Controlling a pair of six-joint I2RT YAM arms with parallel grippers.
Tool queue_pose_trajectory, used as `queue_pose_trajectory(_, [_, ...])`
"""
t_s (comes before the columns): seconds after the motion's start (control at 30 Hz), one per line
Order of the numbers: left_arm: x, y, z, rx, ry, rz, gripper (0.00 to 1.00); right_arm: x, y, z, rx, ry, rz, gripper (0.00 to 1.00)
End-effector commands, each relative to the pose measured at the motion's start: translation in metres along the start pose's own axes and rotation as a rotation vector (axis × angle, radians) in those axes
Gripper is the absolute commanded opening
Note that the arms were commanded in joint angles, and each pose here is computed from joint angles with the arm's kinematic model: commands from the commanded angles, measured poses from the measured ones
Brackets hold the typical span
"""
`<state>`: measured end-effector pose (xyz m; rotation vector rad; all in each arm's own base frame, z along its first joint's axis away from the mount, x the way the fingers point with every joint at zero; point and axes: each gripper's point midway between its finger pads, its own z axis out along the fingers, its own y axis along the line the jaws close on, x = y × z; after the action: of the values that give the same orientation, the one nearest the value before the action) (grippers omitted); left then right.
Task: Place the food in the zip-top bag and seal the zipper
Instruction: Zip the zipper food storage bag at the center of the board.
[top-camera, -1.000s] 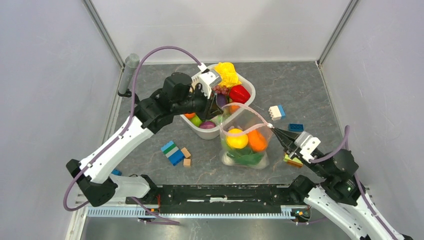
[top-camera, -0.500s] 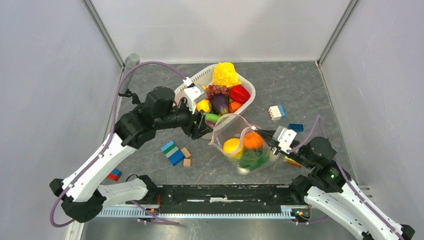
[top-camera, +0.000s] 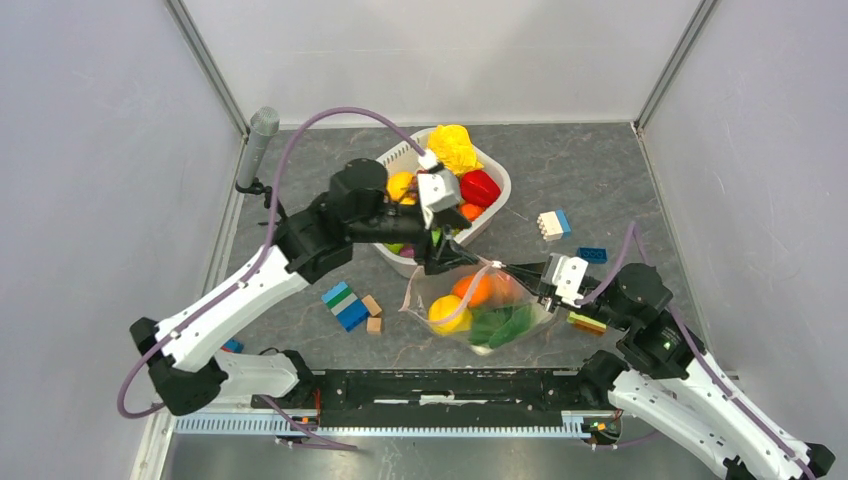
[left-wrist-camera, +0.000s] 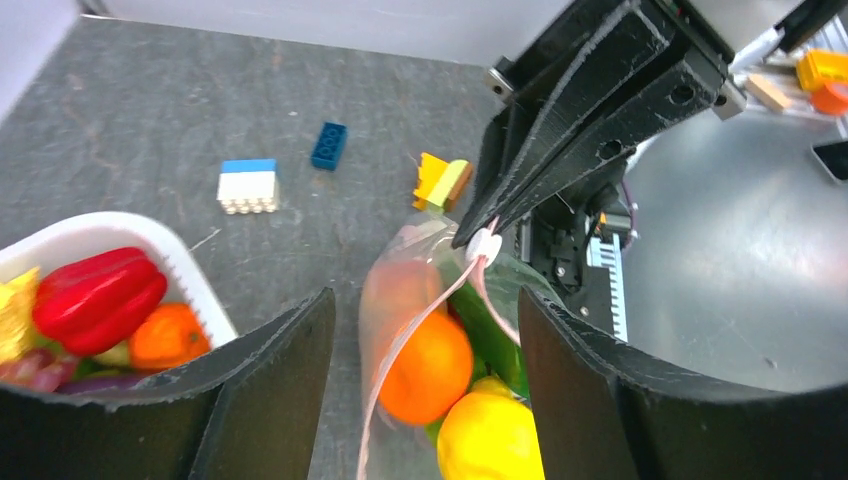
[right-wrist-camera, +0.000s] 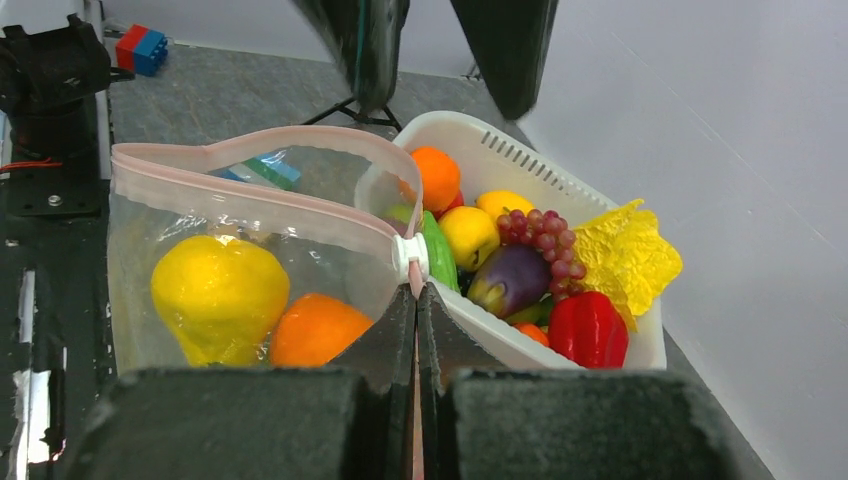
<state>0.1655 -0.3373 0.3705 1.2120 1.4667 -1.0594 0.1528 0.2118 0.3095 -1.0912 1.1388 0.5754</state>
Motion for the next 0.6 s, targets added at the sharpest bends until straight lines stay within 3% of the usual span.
queue_pose_trajectory(0.0, [-0.021,-0.020,0.017,0.094,-0.051,0.187,0.74,-0.019,0.000,0.000,-0.030,-0.028,0.001,0.00])
queue_pose_trajectory(0.3, [-0.011,-0.042,0.032,0.152,-0.022,0.228,0.69,-0.015,-0.003,0.001,-0.011,-0.013,0.010,0.00])
queue_pose_trajectory(0.57, [0.009,-0.023,0.049,0.018,0.074,0.290,0.61,-0.018,0.000,0.000,-0.021,-0.031,0.012,0.00])
